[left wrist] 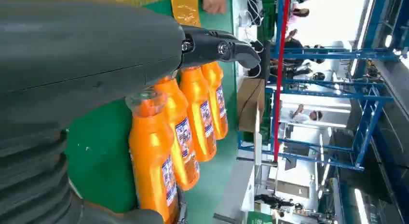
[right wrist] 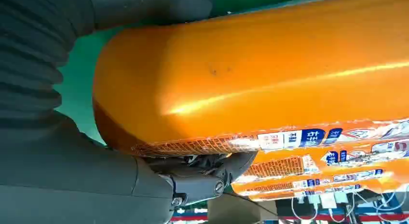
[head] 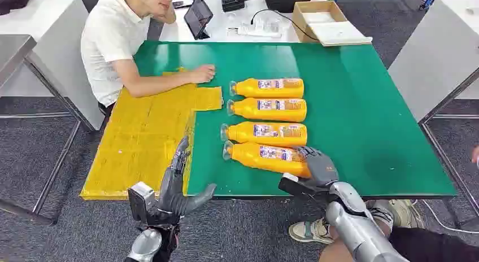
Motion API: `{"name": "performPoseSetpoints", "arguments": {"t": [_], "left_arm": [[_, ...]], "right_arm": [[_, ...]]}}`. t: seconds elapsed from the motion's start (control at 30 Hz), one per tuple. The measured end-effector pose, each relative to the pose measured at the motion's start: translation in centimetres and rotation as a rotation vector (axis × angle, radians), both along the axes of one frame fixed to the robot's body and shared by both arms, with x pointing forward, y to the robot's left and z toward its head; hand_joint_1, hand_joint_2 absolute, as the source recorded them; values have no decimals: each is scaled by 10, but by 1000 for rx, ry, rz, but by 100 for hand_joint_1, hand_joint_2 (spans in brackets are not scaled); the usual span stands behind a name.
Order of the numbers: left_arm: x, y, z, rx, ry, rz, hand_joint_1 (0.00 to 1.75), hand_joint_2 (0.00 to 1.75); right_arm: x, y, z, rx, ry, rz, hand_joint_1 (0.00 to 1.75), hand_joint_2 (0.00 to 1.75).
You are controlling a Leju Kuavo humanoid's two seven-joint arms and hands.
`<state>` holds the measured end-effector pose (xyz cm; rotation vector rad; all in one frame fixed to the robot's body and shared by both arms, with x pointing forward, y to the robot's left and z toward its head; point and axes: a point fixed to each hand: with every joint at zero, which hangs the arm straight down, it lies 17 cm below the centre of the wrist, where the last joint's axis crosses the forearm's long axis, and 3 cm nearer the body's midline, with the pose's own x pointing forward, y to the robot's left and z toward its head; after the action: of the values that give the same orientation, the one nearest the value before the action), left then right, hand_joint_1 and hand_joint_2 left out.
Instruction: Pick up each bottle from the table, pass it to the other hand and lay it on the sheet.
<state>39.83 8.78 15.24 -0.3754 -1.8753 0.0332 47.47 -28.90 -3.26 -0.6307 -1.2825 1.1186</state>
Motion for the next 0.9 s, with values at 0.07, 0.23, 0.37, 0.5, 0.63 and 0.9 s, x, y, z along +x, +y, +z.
{"name": "performPoseSetpoints", "arguments": {"t": [0.07, 0.23, 0.37, 0.5, 0.63, 0.9], "left_arm": [[0, 0, 0, -4, -1, 0, 0, 175], [6, 18, -1, -83, 30, 70, 0, 175], [12, 30, -9, -149, 95, 118, 0, 175], [12, 31, -10, -161, 102, 123, 0, 175], [14, 32, -16, -198, 148, 119, 0, 175], [2, 3, -30, -219, 204, -17, 0, 175]], "right_arm": [[0, 1, 0, 27, 3, 2, 175, 175], [-5, 18, 15, 194, -79, 6, 175, 175], [-14, 41, 28, 300, -151, -18, 175, 175], [-21, 55, 30, 335, -158, -17, 175, 175], [-23, 59, 49, 417, -233, -31, 175, 175], [-23, 74, 155, 680, -594, -137, 175, 175]]}}
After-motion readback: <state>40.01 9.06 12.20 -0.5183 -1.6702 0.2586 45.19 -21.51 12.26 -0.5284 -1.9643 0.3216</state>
